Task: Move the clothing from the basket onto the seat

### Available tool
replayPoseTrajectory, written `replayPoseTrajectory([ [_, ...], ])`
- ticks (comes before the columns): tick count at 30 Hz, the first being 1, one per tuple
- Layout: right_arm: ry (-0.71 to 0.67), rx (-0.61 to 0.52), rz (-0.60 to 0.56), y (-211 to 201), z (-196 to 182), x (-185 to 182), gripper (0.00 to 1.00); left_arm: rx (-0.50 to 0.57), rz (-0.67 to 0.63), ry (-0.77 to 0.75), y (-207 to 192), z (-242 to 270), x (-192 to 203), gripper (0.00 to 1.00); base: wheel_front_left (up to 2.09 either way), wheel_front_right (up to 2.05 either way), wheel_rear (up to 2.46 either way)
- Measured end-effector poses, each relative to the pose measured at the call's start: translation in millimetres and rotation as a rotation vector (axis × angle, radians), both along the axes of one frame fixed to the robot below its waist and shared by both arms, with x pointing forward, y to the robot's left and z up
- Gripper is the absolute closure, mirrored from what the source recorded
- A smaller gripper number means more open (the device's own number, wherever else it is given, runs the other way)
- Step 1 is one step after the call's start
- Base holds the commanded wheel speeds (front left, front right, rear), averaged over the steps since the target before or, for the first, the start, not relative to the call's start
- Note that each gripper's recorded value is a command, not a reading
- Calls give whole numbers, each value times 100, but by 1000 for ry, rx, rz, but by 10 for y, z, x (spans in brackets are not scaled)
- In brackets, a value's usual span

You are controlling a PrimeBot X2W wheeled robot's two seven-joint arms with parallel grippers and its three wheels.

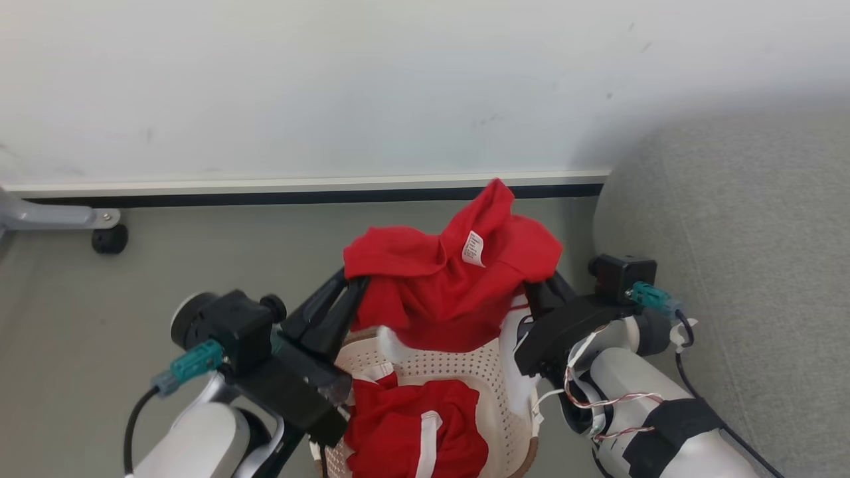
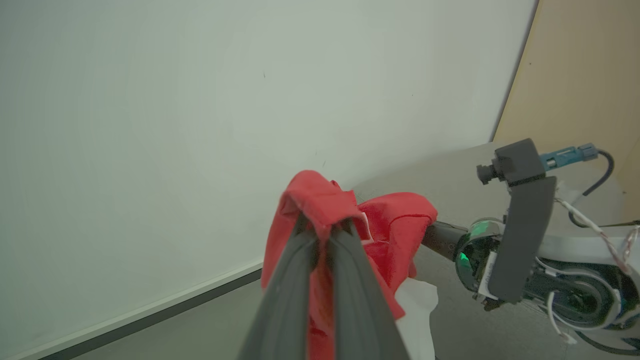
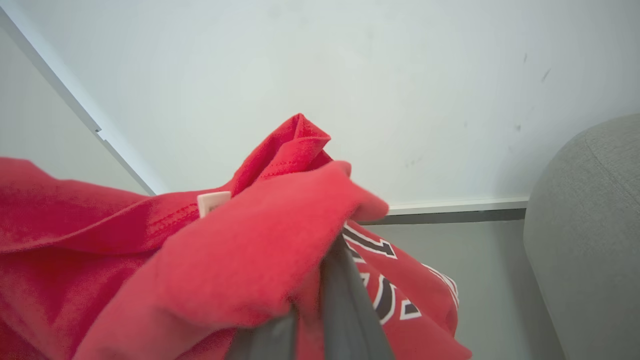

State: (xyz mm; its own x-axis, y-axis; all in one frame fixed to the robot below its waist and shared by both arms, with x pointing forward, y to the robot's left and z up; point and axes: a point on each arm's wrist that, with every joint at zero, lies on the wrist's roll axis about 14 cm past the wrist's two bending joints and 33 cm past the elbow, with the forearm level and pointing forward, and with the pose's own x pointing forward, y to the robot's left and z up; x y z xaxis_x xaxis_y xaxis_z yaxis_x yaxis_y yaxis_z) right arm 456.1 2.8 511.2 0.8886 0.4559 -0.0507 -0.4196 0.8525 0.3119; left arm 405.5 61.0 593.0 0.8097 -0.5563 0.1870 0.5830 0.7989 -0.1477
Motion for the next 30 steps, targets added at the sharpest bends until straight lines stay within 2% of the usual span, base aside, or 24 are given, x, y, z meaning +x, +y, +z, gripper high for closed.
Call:
replayPoseTrajectory([
  [4,-26,15,-65,-203,105,63,100,14,-38,42,-100,-169,-66,100,0,0,0],
  [5,-37,22,-79,-254,143,70,100,15,-45,45,-121,-185,-72,87,0,0,0],
  [6,-45,30,-94,-307,176,75,100,18,-55,50,-147,-207,-82,56,0,0,0],
  [7,-53,35,-112,-369,204,78,100,21,-70,55,-180,-231,-98,5,0,0,0],
  [8,-61,38,-132,-442,232,80,100,26,-83,60,-212,-255,-114,0,0,0,0],
  [19,-182,84,-333,-1216,605,-34,100,57,-193,114,-469,-506,-268,0,0,0,0],
  [30,-348,57,-474,-1785,967,-470,100,71,-300,64,-813,-463,-247,0,0,0,0],
])
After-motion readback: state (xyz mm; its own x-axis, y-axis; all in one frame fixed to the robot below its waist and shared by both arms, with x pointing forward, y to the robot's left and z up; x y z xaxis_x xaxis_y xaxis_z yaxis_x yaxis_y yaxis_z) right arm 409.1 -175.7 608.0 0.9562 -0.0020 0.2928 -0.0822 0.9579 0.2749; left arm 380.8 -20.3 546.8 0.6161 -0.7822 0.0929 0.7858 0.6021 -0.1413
